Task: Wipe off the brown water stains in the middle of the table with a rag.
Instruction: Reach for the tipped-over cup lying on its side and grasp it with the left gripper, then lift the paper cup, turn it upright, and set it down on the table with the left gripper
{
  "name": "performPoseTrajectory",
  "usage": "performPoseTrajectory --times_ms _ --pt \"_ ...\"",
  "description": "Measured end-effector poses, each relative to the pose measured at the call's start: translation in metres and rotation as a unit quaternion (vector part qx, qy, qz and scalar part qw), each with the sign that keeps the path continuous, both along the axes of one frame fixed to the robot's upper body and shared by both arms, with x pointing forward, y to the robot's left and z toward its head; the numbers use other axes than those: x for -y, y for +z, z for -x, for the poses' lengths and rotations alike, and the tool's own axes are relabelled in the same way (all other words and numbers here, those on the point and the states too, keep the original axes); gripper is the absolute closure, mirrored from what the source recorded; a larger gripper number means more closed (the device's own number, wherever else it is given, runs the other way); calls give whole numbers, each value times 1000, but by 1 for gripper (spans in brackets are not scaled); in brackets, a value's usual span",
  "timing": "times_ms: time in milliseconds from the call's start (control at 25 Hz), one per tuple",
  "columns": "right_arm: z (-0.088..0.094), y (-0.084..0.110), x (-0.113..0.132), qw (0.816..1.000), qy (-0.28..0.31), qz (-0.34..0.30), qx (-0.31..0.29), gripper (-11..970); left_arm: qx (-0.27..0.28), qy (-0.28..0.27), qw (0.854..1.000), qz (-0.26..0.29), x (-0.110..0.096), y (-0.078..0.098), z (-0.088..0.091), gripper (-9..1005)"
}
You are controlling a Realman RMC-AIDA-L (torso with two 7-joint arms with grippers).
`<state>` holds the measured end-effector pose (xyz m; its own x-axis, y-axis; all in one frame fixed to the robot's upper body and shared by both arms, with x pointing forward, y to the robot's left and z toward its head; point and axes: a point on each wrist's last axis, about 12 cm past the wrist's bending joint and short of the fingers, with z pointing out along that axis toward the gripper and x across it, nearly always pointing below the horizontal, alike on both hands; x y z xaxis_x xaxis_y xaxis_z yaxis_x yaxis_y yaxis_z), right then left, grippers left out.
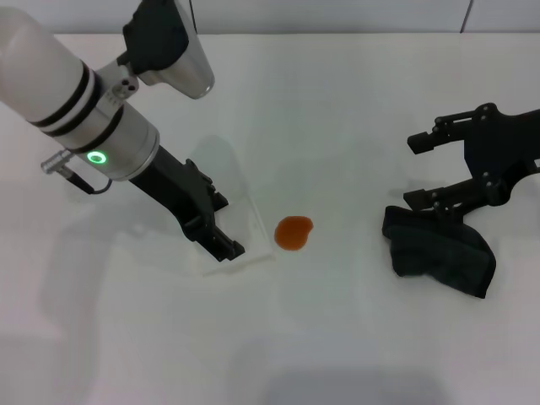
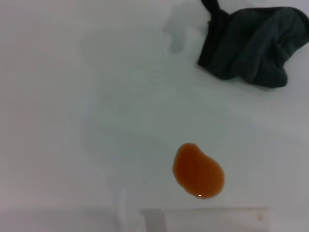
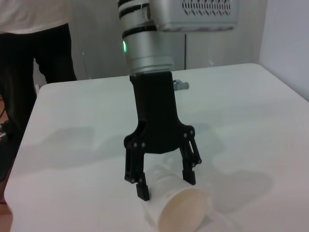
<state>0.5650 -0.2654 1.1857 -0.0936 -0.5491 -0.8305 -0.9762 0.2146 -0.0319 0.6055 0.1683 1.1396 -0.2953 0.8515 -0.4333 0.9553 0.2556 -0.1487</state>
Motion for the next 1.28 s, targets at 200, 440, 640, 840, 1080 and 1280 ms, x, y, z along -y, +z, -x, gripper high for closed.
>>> performPoseTrajectory --times_ms 200,440,640,840,1080,1280 --pt "1 -1 -2 1000 4 2 -1 177 3 7 1000 -3 0 -6 -1 129" --pt "0 -1 -5 1000 11 5 0 177 9 -1 1000 -21 4 -21 0 131" --pt "0 -1 -6 1000 12 5 1 177 17 -8 1000 -21 7 -22 0 133" --pt "1 -2 -6 1000 10 5 0 177 23 -13 999 -19 8 -20 -1 134" --pt "1 -3 -5 1000 7 4 -1 177 42 -2 999 -6 8 -19 -4 169" --pt "1 -3 -4 1000 6 4 -1 177 97 18 992 78 -9 -5 1 332"
